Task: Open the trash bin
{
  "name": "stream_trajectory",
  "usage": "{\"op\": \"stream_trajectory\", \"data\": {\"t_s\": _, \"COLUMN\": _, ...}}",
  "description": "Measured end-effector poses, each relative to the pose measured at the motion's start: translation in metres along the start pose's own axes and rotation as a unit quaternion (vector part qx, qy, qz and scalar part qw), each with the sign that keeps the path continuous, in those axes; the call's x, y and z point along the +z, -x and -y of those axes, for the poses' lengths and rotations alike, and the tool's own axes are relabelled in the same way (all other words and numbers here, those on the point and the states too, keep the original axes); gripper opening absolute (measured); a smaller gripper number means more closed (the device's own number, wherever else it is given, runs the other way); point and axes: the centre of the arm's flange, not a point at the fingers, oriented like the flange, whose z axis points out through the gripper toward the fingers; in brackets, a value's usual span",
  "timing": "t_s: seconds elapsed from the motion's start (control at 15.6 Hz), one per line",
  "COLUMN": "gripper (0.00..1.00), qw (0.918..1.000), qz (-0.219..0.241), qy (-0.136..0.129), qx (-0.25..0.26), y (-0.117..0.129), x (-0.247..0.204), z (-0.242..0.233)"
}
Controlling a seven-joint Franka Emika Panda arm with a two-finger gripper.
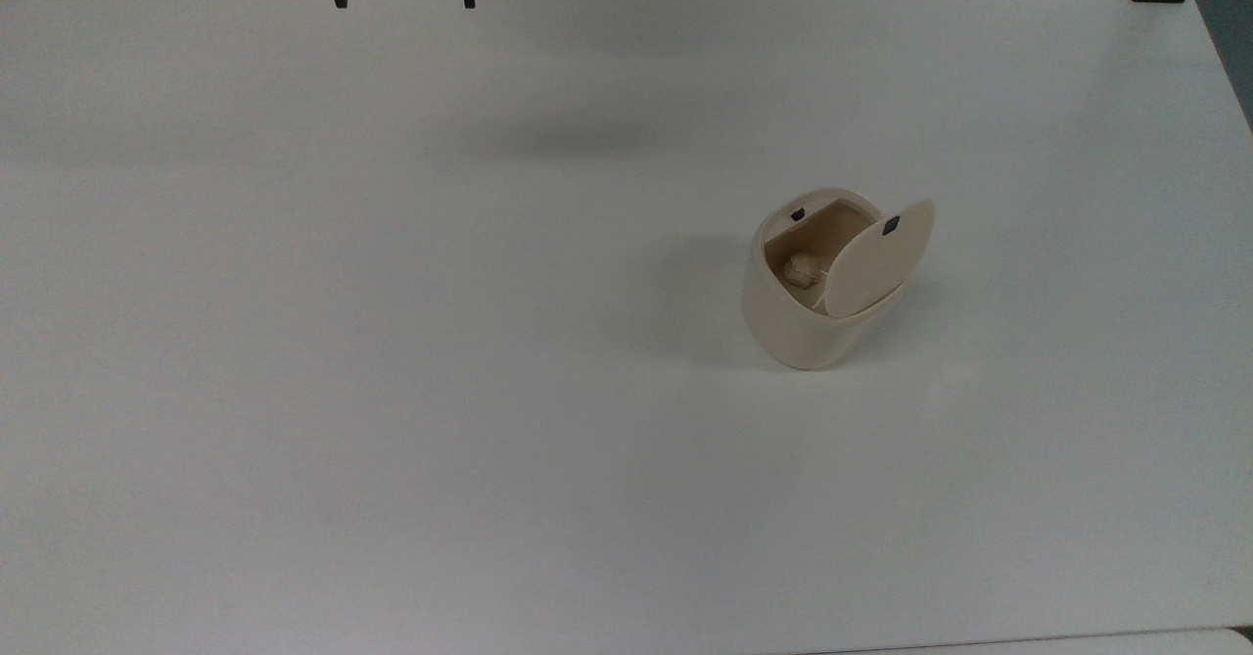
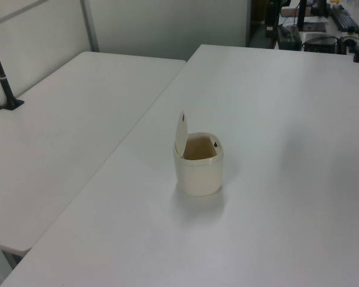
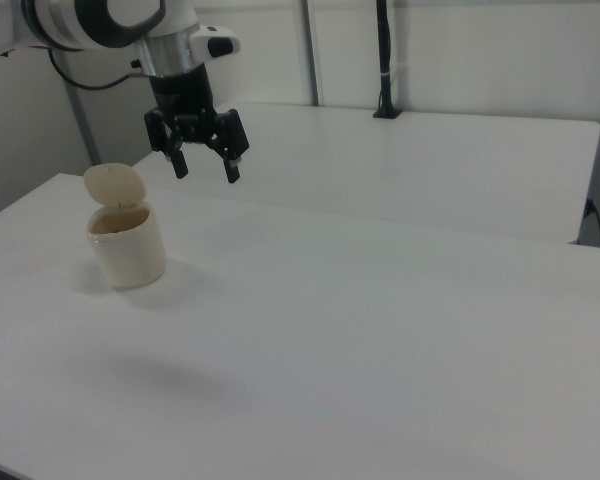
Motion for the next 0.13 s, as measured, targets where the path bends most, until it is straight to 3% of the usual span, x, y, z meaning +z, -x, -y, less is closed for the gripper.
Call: {"op": "stream_trajectory", "data": {"t_s": 0.13, "gripper": 1.0, "qw": 1.0, "qz": 0.0, "qy": 0.0, "qx": 0.0, "y": 0.0001, "x": -0.0001, "z": -0.0002}}
